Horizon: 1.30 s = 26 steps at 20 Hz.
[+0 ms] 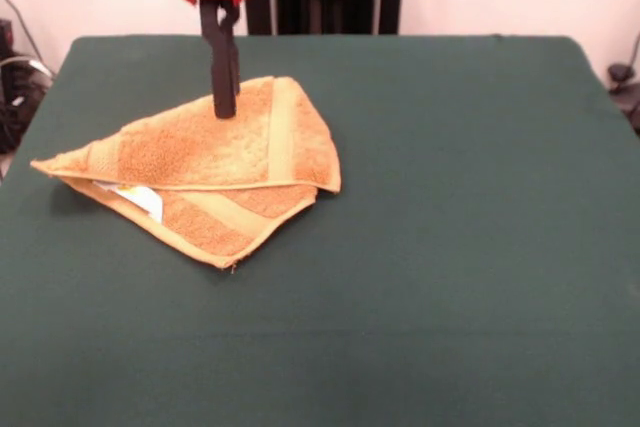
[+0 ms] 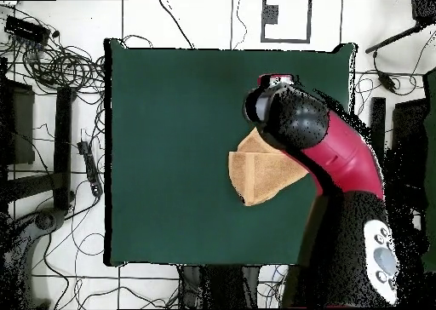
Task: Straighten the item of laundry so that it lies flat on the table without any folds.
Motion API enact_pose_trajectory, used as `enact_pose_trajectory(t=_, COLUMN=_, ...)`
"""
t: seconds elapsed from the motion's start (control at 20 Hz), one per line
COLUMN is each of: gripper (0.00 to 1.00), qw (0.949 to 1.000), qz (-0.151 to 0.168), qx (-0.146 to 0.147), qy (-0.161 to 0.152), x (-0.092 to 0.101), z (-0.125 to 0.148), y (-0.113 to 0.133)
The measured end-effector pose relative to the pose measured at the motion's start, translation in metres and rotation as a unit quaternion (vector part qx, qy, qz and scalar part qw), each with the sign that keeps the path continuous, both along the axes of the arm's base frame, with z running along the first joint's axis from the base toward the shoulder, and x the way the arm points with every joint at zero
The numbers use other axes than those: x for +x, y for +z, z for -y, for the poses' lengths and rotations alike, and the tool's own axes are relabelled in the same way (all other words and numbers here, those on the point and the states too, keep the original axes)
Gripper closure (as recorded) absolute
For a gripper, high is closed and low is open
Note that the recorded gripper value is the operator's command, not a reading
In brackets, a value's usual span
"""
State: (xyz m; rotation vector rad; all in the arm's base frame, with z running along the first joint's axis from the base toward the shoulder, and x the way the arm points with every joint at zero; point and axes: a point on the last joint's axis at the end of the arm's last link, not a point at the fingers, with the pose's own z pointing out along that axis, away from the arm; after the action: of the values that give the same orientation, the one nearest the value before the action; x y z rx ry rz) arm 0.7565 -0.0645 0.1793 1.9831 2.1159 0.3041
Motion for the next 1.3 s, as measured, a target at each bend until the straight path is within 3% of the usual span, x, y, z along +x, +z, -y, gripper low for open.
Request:
enact_pose_trajectory(t=0.25, gripper=0.00, qw=1.0000, qz=-0.005, qx=0.001, qy=-0.008, x=0.013, z=-0.007, y=-0.023)
enact_pose_trajectory(t=0.8, gripper=0.00, qw=0.9968, qz=-0.025, qx=-0.008, qy=-0.075, x=0.010, z=-0.046, y=-0.051)
enact_pose_trajectory(t=1.1, gripper=0.00, qw=0.9946, qz=-0.021, qx=-0.009, qy=-0.102, x=0.008, z=-0.061, y=-0.042)
enact_pose_trajectory(t=1.3, gripper=0.00, qw=0.9931, qz=-0.018, qx=-0.003, qy=-0.116, x=0.002, z=-0.051, y=-0.031)
